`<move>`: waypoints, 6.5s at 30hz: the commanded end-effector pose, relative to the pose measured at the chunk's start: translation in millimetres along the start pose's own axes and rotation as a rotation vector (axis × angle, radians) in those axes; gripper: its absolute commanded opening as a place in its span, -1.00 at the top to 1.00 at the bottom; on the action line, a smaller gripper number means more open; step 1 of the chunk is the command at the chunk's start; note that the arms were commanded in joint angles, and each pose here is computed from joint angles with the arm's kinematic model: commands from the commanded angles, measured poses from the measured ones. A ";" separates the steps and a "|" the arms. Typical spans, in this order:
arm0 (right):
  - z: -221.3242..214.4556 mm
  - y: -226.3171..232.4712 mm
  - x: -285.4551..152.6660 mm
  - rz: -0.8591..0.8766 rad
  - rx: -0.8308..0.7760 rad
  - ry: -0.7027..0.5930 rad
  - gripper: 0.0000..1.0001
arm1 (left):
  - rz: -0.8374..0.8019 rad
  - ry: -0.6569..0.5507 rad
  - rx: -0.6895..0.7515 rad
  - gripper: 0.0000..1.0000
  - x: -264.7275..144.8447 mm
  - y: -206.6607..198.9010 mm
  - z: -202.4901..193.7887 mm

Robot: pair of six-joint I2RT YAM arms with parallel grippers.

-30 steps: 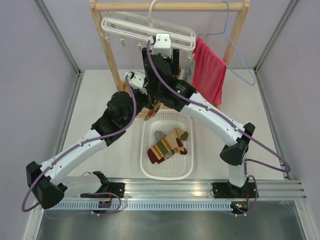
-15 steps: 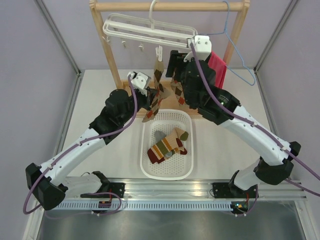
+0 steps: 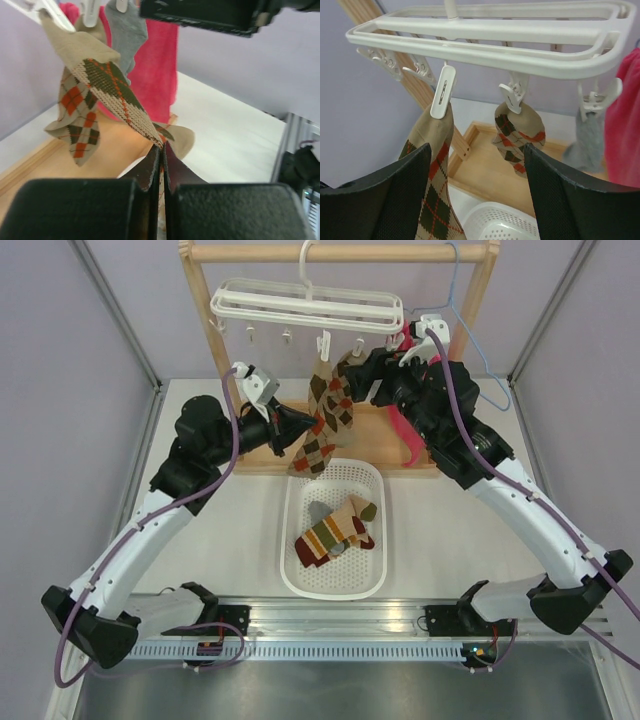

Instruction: Remove the socks clipped to the hanger

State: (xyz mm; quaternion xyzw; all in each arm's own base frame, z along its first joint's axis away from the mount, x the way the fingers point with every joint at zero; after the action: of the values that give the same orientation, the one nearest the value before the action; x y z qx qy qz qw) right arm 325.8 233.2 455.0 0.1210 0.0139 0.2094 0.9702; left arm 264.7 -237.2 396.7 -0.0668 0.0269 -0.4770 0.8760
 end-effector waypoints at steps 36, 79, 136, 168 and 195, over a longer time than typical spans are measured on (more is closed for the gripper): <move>4.1 65.8 50.3 0.626 0.317 -0.134 -0.58 | -0.308 0.013 -0.105 0.95 -44.2 -55.6 13.3; 30.8 67.1 52.7 0.661 0.438 -0.287 -0.46 | -0.386 0.010 -0.164 0.95 -47.4 -65.2 -1.2; 6.0 73.0 46.4 0.649 0.568 -0.315 -0.47 | -0.531 -0.008 -0.209 0.95 -57.5 -85.7 1.6; 4.0 86.8 58.8 0.712 0.591 -0.271 -0.14 | -0.501 0.004 -0.213 0.95 -51.4 -78.2 -7.2; -10.8 68.2 57.9 0.562 0.483 -0.236 -0.25 | -0.282 -0.007 -0.196 0.95 -43.3 -49.3 -14.7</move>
State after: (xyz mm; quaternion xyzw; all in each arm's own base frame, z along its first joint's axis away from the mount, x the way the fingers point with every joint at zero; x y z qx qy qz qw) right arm 363.2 333.2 443.8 0.3886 -0.0506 0.4517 0.8015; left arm 188.9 -235.9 384.2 -0.1729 0.0885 -0.6272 0.7542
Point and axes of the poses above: each gripper's point midway between its finger pads, its own x axis out along the fingers, its own y axis along the line the jaws close on, z = x × y, the point moved 3 cm from there along -x, back along the fingers, and after that the axes turned 4 degrees about -x, right-handed, at the moved point
